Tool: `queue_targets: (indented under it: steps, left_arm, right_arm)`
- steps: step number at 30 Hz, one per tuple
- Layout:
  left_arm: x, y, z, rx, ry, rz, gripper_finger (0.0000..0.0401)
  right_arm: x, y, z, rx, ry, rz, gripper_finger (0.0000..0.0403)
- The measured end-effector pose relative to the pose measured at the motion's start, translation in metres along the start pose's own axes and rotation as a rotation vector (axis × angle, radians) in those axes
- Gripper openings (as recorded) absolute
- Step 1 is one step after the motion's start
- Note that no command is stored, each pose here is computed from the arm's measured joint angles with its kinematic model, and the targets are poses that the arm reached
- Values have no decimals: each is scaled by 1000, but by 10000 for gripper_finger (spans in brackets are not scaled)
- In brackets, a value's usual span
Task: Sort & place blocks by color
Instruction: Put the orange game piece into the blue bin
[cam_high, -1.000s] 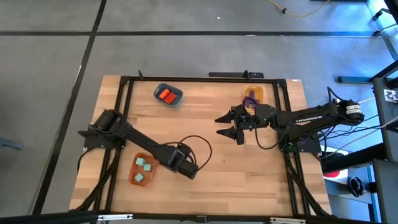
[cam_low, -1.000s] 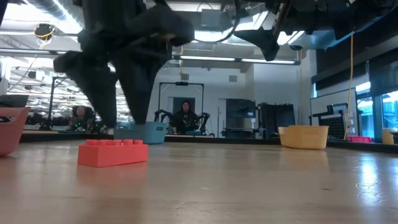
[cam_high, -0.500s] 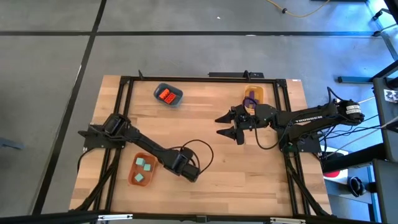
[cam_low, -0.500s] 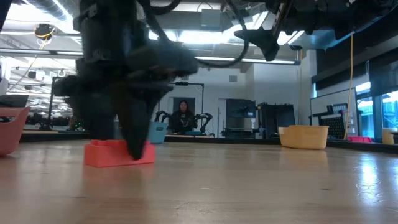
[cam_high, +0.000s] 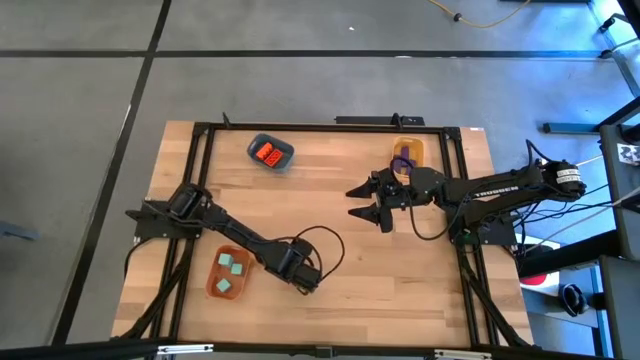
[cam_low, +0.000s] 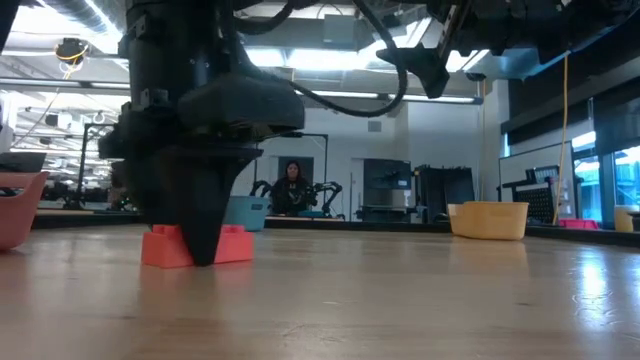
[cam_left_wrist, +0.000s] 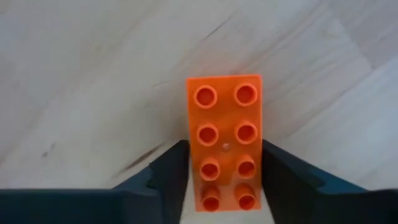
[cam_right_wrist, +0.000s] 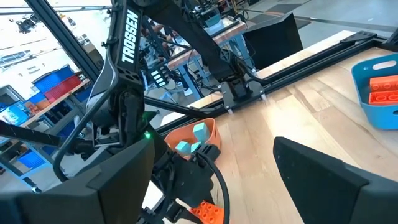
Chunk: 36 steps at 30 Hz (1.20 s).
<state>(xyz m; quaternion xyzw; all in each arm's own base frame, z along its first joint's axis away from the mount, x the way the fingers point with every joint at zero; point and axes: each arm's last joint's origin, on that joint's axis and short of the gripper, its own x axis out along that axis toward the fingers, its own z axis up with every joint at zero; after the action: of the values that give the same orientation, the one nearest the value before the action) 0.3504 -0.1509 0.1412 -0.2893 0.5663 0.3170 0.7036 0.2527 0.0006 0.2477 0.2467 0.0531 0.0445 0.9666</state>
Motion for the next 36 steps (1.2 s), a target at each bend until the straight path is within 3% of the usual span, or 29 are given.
queue_targets:
  steps: [3, 12, 18, 22, 26, 28, 32, 36]
  left_arm:
    - [-6, 6, 3, 76, 1, 29, 131]
    - [-64, 54, 26, 384, -87, 213, 128]
    - [-105, 124, 47, 343, -270, 221, 128]
    - [-129, 164, 55, 309, -492, 10, 128]
    - [-147, 191, 59, 324, -788, -329, 128]
    - [-152, 202, 61, 273, -935, -499, 128]
    - [-145, 220, 60, 202, -1135, -695, 128]
    - [-132, 226, 55, 145, -1207, -838, 128]
  right_arm:
    - [0, 0, 0, 1, -1, 0, 332]
    - [0, 2, 3, -5, -35, 18, 332]
    - [0, 3, 4, -7, -42, 26, 332]
    - [0, 3, 3, -11, -36, 23, 332]
    - [0, 3, 3, -11, -36, 23, 332]
    - [0, 3, 3, -11, -36, 24, 332]
    - [0, 4, 5, -72, -60, 34, 332]
    - [0, 8, 9, -100, -109, 60, 332]
